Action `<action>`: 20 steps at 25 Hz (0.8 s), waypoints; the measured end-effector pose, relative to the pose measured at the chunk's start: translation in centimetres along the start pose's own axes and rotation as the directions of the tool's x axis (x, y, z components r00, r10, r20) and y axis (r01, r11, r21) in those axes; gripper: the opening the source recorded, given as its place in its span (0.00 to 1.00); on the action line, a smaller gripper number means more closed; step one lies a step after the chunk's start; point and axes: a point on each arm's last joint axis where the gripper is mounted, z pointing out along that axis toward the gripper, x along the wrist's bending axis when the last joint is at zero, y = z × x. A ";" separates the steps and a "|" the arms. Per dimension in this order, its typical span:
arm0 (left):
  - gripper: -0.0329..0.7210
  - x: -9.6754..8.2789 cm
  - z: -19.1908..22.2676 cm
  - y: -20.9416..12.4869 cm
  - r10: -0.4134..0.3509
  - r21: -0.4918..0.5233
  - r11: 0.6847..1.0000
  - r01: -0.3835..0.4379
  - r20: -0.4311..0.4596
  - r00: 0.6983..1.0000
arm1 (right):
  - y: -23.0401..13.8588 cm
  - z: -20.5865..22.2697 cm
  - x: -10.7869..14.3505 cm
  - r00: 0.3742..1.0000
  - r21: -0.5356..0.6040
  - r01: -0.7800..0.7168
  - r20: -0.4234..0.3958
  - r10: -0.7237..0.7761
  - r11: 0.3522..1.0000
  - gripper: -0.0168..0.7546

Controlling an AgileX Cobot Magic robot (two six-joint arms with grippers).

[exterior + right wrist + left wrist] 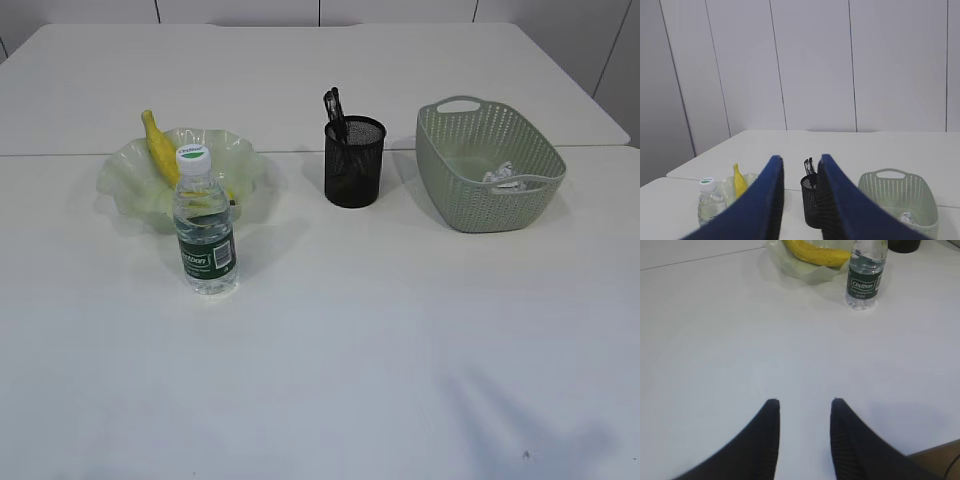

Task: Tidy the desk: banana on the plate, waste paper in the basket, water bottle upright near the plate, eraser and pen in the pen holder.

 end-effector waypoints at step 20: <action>0.36 0.0 0.0 0.0 0.000 0.000 1.000 0.000 0.000 1.000 | 0.2 0.0 -1.0 0.989 -0.051 0.093 0.117 -0.087 0.994 0.25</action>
